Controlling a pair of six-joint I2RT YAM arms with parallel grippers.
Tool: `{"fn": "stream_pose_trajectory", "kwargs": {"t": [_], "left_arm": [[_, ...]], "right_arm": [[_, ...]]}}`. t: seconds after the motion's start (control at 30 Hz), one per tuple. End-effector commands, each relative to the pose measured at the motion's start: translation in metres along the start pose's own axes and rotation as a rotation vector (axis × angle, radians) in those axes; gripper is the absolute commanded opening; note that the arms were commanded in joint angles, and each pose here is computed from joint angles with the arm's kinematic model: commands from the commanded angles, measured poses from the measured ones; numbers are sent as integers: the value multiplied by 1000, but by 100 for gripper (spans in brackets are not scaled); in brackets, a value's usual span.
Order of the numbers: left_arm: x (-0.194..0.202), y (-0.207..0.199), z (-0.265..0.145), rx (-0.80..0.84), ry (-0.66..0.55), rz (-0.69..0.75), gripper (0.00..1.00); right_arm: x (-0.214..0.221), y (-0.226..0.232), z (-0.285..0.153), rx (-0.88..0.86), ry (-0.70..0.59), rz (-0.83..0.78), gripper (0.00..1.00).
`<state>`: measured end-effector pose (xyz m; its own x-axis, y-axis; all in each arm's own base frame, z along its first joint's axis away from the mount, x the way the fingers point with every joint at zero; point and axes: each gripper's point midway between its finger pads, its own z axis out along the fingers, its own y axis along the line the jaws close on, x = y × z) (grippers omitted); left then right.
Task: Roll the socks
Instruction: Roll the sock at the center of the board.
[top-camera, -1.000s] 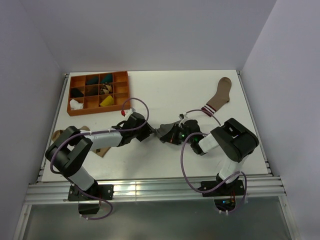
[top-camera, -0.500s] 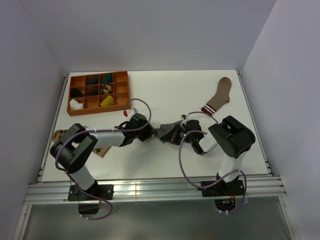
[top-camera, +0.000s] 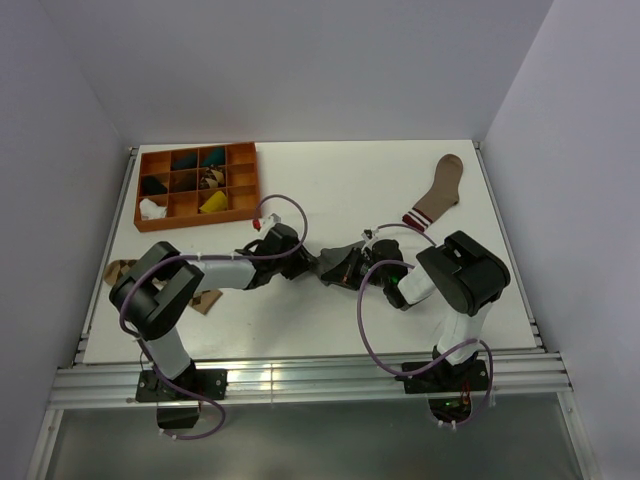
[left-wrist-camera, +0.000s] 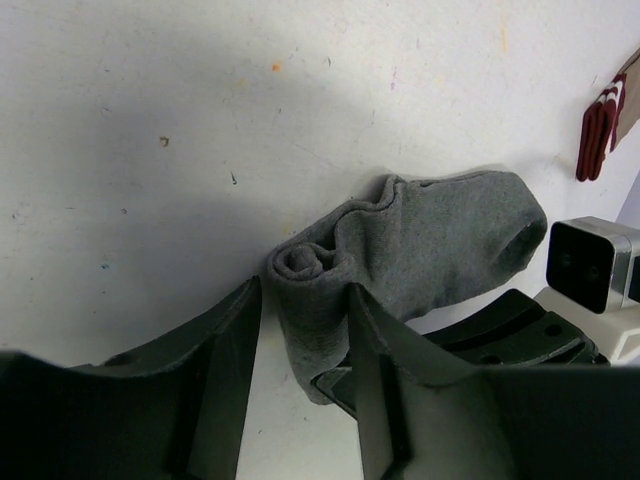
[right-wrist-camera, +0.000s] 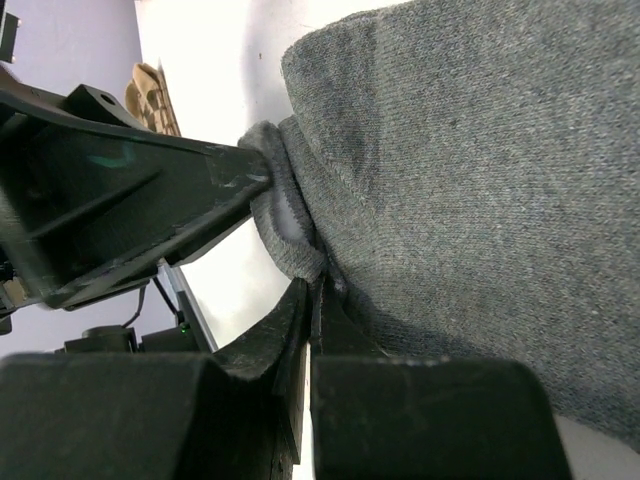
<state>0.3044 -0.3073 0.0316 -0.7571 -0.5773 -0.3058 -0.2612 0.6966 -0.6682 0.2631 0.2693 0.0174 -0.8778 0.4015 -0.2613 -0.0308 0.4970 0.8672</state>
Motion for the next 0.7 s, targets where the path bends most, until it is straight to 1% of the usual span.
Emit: {"fn": "stream_pose_trajectory", "kwargs": {"t": [0.0, 0.03, 0.1, 0.17, 0.23, 0.27, 0.3, 0.33, 0.37, 0.4, 0.43, 0.53, 0.6, 0.67], "left_arm": [[11, 21, 5, -85, 31, 25, 41], [12, 23, 6, -92, 35, 29, 39], [14, 24, 6, -102, 43, 35, 31], [14, 24, 8, -109, 43, 43, 25], [15, 27, 9, -127, 44, 61, 15], [12, 23, 9, -128, 33, 66, 10], [11, 24, 9, -137, 30, 79, 8], [12, 29, 9, -162, 34, 85, 5], [7, 24, 10, -155, 15, 91, 1], [7, 30, 8, -187, 18, 107, 0], [5, 32, 8, -203, 13, 113, 0], [-4, 40, 2, -272, -18, 150, 0], [-11, 44, -2, -317, -38, 186, 0], [-17, 39, -5, -329, -50, 208, 0]], "right_arm": [[11, -34, -4, 123, 27, 37, 0], [10, -34, -3, 125, 23, 32, 0], [9, -34, -3, 133, 26, 22, 0], [6, -30, -4, 128, 20, 7, 0], [2, -25, -4, 124, 17, -25, 0], [2, -25, -5, 133, 25, -48, 1], [-4, -15, -6, 115, 13, -71, 2], [-6, -12, -8, 114, 9, -89, 5], [-11, -9, -9, 121, -5, -110, 7], [-16, -1, -13, 128, -9, -152, 10], [-20, 3, -15, 135, -16, -177, 17], [-40, 21, -25, 163, -60, -298, 27], [-52, 32, -33, 172, -98, -401, 29], [-55, 39, -35, 177, -102, -477, 31]]}}
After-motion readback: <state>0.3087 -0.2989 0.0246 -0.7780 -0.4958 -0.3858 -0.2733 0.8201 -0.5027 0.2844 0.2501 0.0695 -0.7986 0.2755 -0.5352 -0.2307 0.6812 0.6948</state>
